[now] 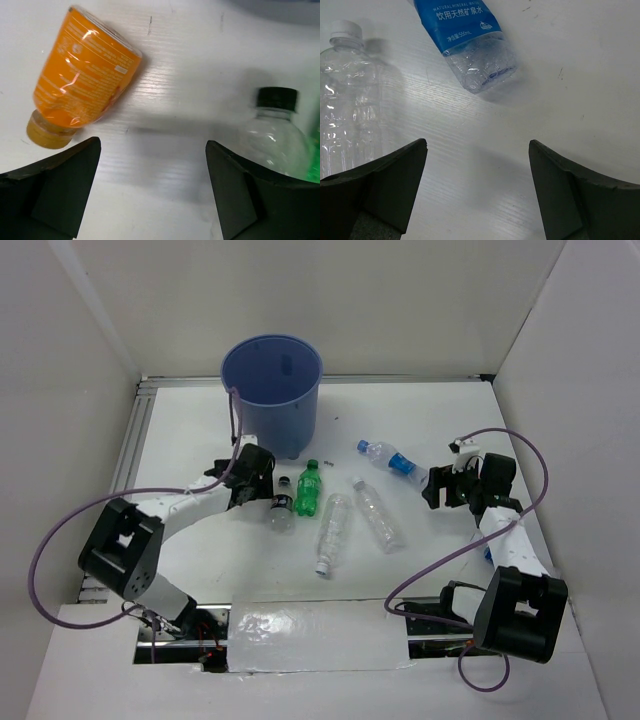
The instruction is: Put the plastic bottles in the bin
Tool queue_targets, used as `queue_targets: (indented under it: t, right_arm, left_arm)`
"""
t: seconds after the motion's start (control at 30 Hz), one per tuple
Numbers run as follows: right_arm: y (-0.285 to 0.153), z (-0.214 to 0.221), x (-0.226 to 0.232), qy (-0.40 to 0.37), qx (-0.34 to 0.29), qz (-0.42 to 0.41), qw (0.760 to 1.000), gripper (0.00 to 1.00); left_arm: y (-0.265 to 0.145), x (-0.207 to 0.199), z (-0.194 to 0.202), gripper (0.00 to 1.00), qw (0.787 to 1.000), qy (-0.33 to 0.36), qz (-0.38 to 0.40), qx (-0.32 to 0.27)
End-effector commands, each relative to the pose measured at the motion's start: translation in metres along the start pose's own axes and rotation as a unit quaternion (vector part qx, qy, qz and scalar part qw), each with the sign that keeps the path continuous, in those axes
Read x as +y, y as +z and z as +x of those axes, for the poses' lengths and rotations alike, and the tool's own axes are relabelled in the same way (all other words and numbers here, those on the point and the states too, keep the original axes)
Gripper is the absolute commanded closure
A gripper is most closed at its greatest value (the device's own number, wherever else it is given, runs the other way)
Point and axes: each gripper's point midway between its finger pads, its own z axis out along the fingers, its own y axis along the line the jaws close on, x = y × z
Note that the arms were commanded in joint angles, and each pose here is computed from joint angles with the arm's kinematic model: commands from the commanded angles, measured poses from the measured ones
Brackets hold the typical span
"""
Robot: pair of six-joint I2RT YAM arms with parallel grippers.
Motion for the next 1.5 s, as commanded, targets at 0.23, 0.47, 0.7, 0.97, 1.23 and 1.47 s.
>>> queue_targets:
  t: [0.23,0.47,0.7,0.97,1.23,1.47]
  right_arm:
    - [0.001,-0.01,-0.002,-0.008,-0.006,-0.008,1.0,0.1]
    - [0.001,-0.007,-0.005,-0.015,0.001,0.0,1.0,0.08]
    - [0.001,-0.007,-0.005,-0.015,0.001,0.0,1.0,0.08]
    - [0.002,-0.003,-0.003,-0.015,0.007,-0.007,1.0,0.07]
    - [0.002,-0.002,0.003,-0.039,0.006,-0.03,0.999,0.28]
    - [0.003,-0.007,0.011,-0.067,-0.007,-0.053,0.996,0.77]
  left_arm:
    - [-0.045,0.039,-0.082,0.0,0.992,0.014,0.001,-0.126]
    - [0.01,0.077,-0.067,0.0,0.993,0.077,-0.023,-0.087]
    - [0.042,0.06,-0.056,0.0,0.99,0.124,0.039,-0.056]
    - [0.066,0.057,-0.034,0.05,0.991,0.116,0.06,-0.014]
    - [0.021,0.073,-0.039,0.6,0.998,0.039,0.042,-0.024]
    - [-0.126,0.044,-0.118,0.81,0.962,0.013,0.193,-0.194]
